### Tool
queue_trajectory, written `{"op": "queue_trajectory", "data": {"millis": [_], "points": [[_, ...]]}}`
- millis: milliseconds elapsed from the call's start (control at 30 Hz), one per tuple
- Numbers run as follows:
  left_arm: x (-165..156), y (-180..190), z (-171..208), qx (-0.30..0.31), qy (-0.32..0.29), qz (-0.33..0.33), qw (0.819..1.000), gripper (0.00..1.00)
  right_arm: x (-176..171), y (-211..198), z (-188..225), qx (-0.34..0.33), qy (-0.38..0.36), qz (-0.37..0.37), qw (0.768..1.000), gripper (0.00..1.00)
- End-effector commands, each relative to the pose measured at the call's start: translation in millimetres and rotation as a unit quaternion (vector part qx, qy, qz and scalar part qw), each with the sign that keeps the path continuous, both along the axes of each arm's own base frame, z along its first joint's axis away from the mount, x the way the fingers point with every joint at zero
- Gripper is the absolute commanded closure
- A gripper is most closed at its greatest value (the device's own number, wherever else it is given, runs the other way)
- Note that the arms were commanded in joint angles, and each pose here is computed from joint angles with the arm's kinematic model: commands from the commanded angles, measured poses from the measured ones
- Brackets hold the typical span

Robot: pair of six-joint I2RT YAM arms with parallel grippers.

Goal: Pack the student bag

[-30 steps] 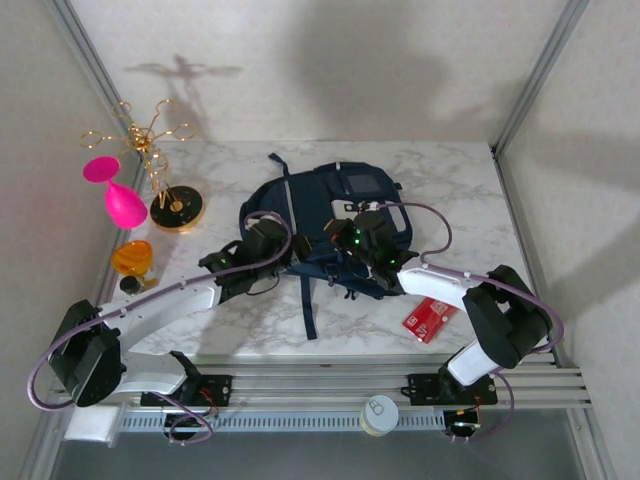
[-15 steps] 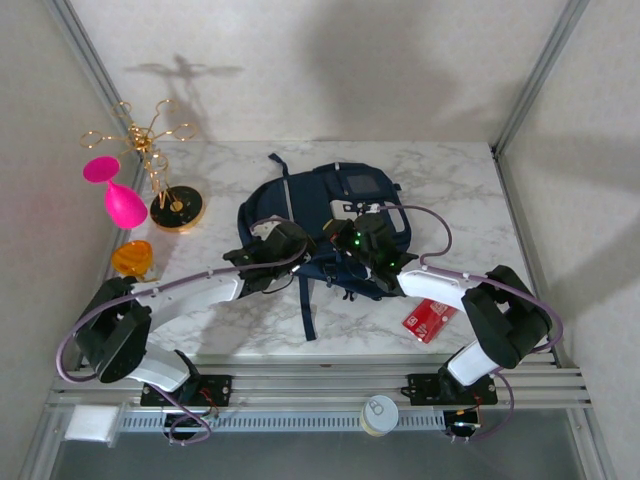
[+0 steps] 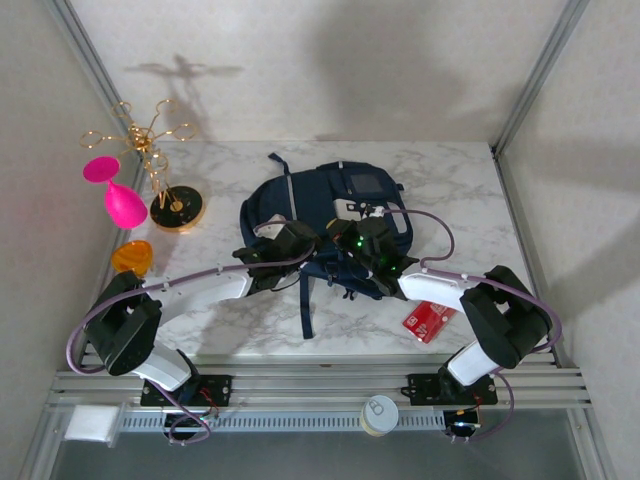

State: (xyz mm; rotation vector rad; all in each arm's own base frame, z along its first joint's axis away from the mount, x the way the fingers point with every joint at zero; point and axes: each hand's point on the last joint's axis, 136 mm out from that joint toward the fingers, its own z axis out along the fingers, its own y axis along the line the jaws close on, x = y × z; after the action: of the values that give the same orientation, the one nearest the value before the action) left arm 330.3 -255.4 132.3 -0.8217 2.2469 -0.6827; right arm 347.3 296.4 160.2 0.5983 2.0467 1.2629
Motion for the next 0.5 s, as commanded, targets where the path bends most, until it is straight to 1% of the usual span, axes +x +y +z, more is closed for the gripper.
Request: {"op": "queue_trajectory", "data": {"millis": [0, 133, 233, 367, 400, 467], "points": [[19, 7, 30, -0.009, -0.054, 0.056, 0.997, 0.48, -18, 31, 62, 0.086, -0.064, 0.064, 0.992, 1.00], [16, 35, 11, 0.071, -0.032, 0.075, 0.994, 0.49, -20, 31, 73, 0.099, -0.068, 0.070, 0.990, 1.00], [12, 44, 3, 0.088, -0.022, 0.065, 0.994, 0.49, -21, 31, 81, 0.102, -0.075, 0.071, 0.989, 1.00], [-6, 76, 5, 0.149, -0.008, 0.078, 0.986, 0.50, -17, 21, 87, 0.104, -0.076, 0.060, 0.990, 1.00], [-10, 81, 6, 0.152, -0.009, 0.081, 0.985, 0.50, -17, 19, 89, 0.107, -0.080, 0.058, 0.989, 1.00], [-14, 80, 16, 0.131, -0.019, 0.072, 0.989, 0.50, -18, 18, 92, 0.108, -0.084, 0.056, 0.989, 1.00]]}}
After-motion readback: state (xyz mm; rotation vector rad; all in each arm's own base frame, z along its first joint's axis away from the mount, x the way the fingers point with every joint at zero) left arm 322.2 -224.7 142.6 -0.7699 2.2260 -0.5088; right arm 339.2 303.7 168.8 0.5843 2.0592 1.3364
